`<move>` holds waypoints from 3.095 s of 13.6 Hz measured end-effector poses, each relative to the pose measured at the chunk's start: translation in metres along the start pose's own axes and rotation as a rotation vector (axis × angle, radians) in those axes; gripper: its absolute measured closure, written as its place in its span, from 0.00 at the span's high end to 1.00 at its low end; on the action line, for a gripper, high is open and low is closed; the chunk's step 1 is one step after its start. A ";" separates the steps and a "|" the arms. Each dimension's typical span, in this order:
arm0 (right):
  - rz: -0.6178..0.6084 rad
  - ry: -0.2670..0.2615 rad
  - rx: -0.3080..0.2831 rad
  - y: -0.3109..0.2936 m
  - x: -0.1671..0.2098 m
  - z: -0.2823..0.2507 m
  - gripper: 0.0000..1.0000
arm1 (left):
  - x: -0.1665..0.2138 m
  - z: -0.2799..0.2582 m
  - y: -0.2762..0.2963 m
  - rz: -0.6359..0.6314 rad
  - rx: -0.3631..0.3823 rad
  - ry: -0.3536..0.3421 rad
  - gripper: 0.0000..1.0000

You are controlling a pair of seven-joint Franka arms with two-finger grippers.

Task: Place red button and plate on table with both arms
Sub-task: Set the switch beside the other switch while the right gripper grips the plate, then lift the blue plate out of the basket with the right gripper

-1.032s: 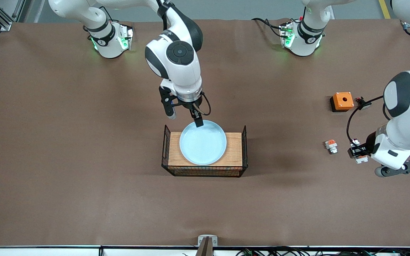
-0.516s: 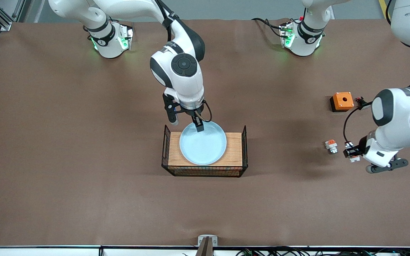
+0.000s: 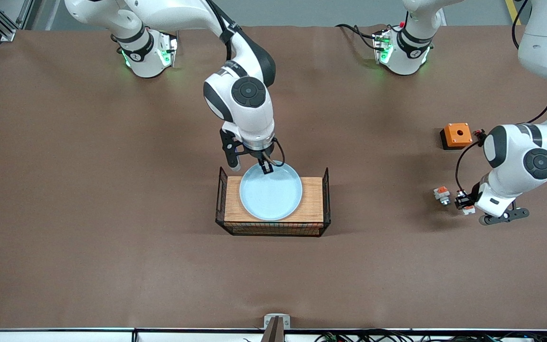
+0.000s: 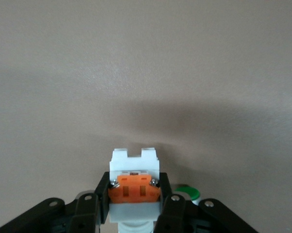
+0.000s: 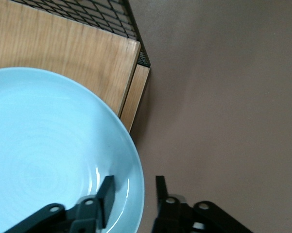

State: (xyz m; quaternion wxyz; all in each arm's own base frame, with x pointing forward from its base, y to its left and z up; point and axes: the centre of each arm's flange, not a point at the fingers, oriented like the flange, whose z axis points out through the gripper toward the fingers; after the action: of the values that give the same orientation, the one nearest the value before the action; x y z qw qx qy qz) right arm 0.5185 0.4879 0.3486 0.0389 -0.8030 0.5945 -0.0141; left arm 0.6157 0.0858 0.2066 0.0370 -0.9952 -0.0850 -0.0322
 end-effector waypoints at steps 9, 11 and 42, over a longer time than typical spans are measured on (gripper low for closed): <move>-0.029 0.016 0.014 -0.002 -0.001 -0.001 0.04 | -0.007 0.013 -0.005 0.018 0.013 -0.014 0.46; -0.031 0.015 0.018 -0.003 -0.003 -0.003 0.03 | -0.005 0.011 -0.006 0.018 0.013 -0.007 0.52; -0.934 -0.176 -0.306 0.056 0.480 -0.133 0.03 | -0.016 -0.454 0.049 -0.046 0.008 -0.011 1.00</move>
State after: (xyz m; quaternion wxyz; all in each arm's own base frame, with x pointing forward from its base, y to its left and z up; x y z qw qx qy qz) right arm 0.5965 0.0072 0.4658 -0.0398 -0.9782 0.1611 0.1252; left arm 0.5824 -0.0010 0.6542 0.0398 -0.9930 -0.1079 -0.0271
